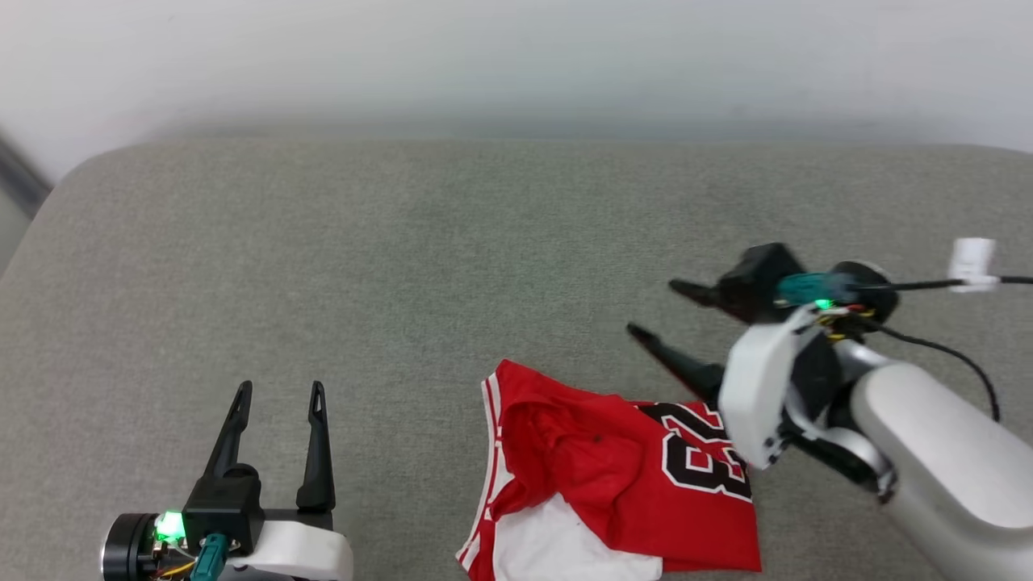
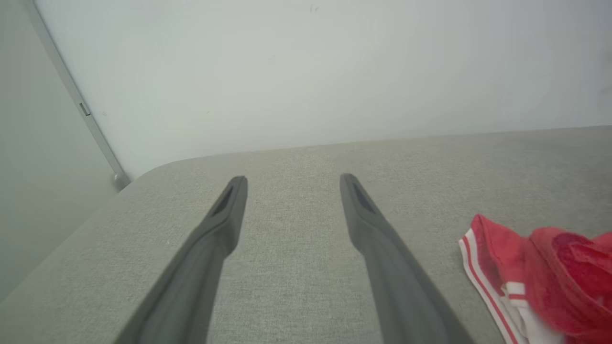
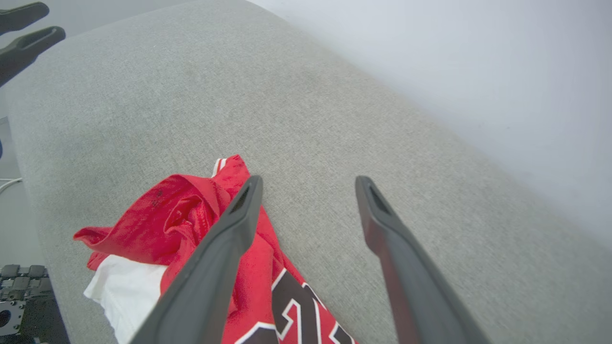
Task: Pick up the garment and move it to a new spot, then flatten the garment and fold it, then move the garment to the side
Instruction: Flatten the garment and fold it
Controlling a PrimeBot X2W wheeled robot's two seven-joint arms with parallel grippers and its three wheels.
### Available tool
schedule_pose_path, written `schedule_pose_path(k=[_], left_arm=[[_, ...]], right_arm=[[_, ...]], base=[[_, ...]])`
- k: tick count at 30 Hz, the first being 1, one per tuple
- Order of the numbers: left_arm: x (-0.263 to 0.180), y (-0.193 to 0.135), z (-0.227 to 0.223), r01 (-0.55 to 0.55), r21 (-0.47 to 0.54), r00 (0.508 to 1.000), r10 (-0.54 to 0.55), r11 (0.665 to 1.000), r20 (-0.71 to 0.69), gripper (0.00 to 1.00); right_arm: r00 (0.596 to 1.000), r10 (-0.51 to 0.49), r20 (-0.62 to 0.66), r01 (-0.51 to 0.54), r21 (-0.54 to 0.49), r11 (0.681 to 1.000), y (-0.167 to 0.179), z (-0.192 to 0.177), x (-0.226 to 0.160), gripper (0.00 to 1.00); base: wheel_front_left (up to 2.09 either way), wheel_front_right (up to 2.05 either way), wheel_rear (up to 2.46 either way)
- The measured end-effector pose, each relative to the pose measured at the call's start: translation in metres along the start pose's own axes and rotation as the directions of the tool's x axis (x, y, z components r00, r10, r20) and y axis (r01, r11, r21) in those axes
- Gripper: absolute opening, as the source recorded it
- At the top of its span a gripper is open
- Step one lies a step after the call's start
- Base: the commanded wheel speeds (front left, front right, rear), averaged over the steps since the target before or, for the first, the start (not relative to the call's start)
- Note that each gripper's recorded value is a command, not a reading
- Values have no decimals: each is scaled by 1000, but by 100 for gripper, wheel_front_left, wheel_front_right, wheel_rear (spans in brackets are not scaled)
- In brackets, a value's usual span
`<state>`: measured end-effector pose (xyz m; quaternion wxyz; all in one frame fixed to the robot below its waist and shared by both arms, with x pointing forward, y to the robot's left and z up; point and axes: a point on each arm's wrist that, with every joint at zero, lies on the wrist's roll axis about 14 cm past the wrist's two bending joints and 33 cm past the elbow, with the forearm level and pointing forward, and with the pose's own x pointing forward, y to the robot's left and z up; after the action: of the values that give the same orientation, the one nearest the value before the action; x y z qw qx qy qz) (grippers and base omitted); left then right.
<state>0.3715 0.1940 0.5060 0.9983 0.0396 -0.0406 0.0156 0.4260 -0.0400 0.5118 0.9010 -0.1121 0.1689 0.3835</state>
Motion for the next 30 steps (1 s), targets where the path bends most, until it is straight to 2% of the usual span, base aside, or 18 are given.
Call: schedule_pose_path(k=[3, 6, 8, 14, 16, 17, 23, 30], left_arm=[[-1, -5, 4, 14, -5, 1000, -14, 1000, 11, 100], [-1, -9, 6, 25, -7, 1000, -25, 1000, 19, 100], [-2, -12, 8, 32, -8, 999, -31, 999, 23, 100], [-6, -16, 10, 46, -11, 999, -45, 999, 30, 100], [-8, -17, 11, 48, -12, 998, -47, 999, 31, 100], [-9, -17, 12, 48, -14, 998, -47, 999, 36, 100], [-15, -16, 14, 41, -19, 998, -40, 999, 40, 100], [-25, -10, 14, 24, -29, 999, -23, 999, 36, 100]], right_arm=[[979, -134, 153, 134, 10, 991, -33, 21, -25, 100], [903, -276, 329, 287, 17, 958, -65, 43, -55, 100], [845, -353, 402, 368, 42, 929, -76, 44, -73, 100], [706, -516, 484, 519, 142, 843, -90, 23, -117, 100], [672, -558, 487, 555, 167, 815, -91, 13, -128, 100], [639, -610, 469, 592, 208, 779, -89, -4, -139, 100], [629, -673, 388, 614, 282, 737, -69, -42, -147, 100], [609, -712, 348, 624, 344, 702, -52, -60, -158, 100]], base=[[0, 0, 0], [0, 0, 0], [0, 0, 0], [0, 0, 0], [0, 0, 0], [0, 0, 0], [0, 0, 0], [0, 0, 0]])
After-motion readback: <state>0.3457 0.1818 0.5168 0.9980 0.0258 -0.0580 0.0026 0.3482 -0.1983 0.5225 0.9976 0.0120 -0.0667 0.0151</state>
